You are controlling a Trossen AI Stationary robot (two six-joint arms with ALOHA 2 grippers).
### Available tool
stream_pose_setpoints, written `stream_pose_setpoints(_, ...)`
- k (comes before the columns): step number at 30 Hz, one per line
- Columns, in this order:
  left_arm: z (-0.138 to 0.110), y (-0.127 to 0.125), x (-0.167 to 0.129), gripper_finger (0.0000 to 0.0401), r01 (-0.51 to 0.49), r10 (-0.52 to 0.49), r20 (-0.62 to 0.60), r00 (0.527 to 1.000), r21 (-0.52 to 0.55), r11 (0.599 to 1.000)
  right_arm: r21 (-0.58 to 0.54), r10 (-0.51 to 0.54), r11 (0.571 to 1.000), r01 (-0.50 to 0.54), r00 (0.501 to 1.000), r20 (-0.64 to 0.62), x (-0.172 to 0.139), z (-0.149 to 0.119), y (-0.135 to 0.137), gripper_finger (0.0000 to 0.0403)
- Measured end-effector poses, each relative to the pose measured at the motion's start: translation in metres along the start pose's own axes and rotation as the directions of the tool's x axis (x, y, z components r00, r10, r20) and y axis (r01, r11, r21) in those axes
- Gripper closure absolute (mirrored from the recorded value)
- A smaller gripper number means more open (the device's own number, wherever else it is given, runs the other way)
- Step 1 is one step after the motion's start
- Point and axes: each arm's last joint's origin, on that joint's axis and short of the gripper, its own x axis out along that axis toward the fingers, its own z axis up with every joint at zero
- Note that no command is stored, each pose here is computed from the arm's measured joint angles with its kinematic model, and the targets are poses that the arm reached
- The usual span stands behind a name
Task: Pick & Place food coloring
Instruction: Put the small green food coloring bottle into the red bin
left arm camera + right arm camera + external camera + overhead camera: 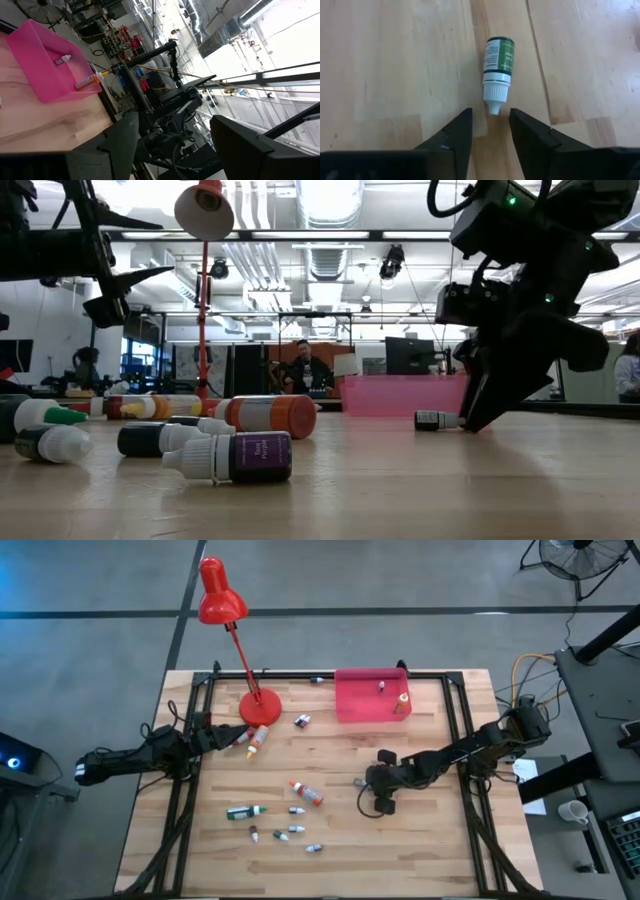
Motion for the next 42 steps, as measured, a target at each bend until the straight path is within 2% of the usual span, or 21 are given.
stream_pose_setpoints(9, 0.0, 0.0, 0.0, 0.0181, 0.0, 0.0, 0.0, 1.0, 0.0, 1.0, 0.011, -0.022, 1.0, 0.021, 0.999, 0.041, 0.005, 0.003, 0.001, 0.0206)
stream_pose_setpoints(15, 0.0, 0.0, 0.0, 0.0181, -0.002, 0.002, -0.002, 1.0, 0.0, 1.0, 0.071, -0.02, 0.997, 0.017, 0.999, 0.043, 0.008, 0.003, 0.001, 0.0198)
stream_pose_setpoints(34, 0.0, 0.0, 0.0, 0.0181, -0.003, 0.003, -0.002, 1.0, 0.0, 1.0, 0.076, -0.015, 0.997, 0.012, 0.999, 0.042, 0.008, 0.003, 0.001, 0.0294)
stream_pose_setpoints(42, 0.0, 0.0, 0.0, 0.0181, -0.003, 0.003, -0.002, 1.0, 0.0, 1.0, 0.063, -0.007, 0.998, 0.004, 0.999, 0.041, 0.004, 0.015, 0.005, 0.0343)
